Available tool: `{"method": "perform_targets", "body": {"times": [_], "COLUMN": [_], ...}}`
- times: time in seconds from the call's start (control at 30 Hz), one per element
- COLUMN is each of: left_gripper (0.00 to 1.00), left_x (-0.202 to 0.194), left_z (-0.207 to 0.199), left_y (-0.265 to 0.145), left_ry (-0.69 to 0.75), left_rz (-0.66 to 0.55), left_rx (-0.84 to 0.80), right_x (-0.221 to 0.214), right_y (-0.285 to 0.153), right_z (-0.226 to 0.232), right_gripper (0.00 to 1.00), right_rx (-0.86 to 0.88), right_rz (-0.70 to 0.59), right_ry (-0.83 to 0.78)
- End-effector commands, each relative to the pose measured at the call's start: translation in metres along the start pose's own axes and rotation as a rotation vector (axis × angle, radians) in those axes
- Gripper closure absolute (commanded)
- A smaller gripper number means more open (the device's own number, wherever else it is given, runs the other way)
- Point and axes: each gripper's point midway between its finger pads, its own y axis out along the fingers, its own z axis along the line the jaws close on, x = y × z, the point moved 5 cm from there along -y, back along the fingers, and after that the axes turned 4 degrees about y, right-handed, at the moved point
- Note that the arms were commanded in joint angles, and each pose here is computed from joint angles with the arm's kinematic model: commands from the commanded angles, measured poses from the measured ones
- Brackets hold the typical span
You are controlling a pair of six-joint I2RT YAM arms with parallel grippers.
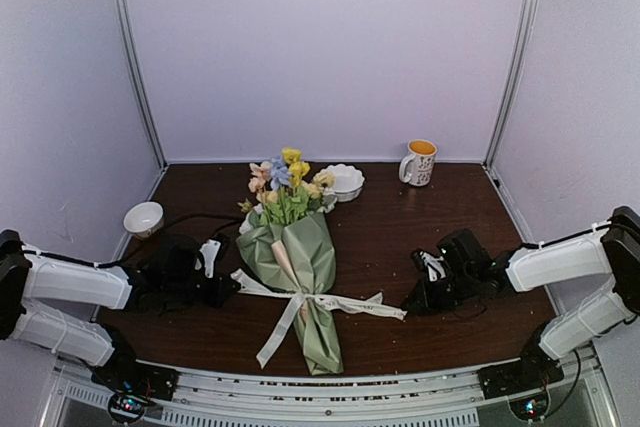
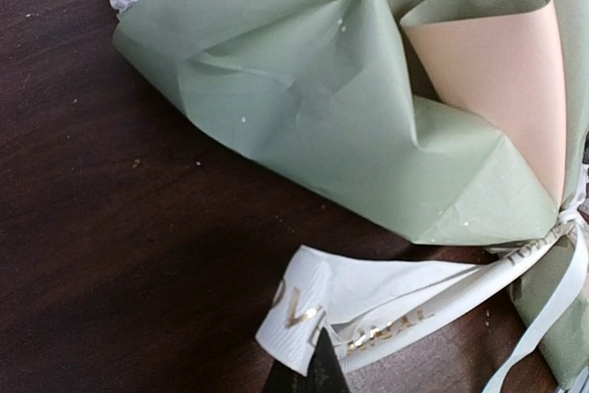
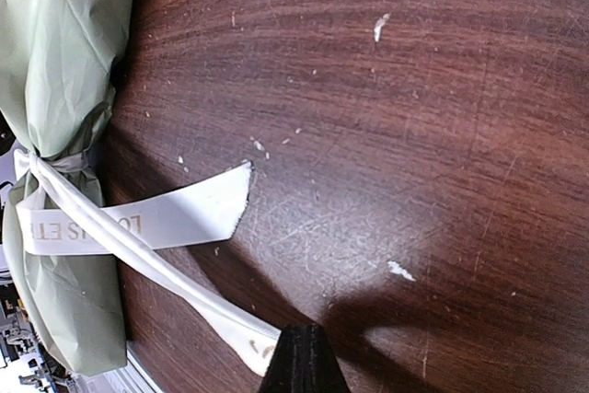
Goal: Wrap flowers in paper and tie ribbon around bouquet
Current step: Tie the half-tied ribbon around the folded bouquet.
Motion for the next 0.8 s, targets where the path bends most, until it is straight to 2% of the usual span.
{"method": "perform_targets", "body": {"times": [0.0,0.43,0.63,0.77], "left_gripper": [1.0,1.0,1.0,1.0], "left_x": [-0.015,-0.014,-0.005,0.006], "left_z": [0.03,0.031,0.014,0.014], "left_y": [-0.002,-0.001,0.0,-0.001], "left_ry": [-0.025,-0.027,-0.019,-0.049], "left_rz": [0.047,0.043,-0.05,-0.082], "left_rx": [0.162,0.161,0.021,0.028], "right_x": [-0.019,-0.016,0.005,0.015], "right_y": [0.002,0.004,0.005,0.006], "right_z": [-0.037,-0.032,0.017,0.039], "right_gripper": [1.0,1.0,1.0,1.0], "right_rx": [-0.152,-0.13,-0.018,0.019], "right_rz": [0.049,0.059,0.047,0.035], "right_ry": [0.081,0.076,-0.004,-0.038]}}
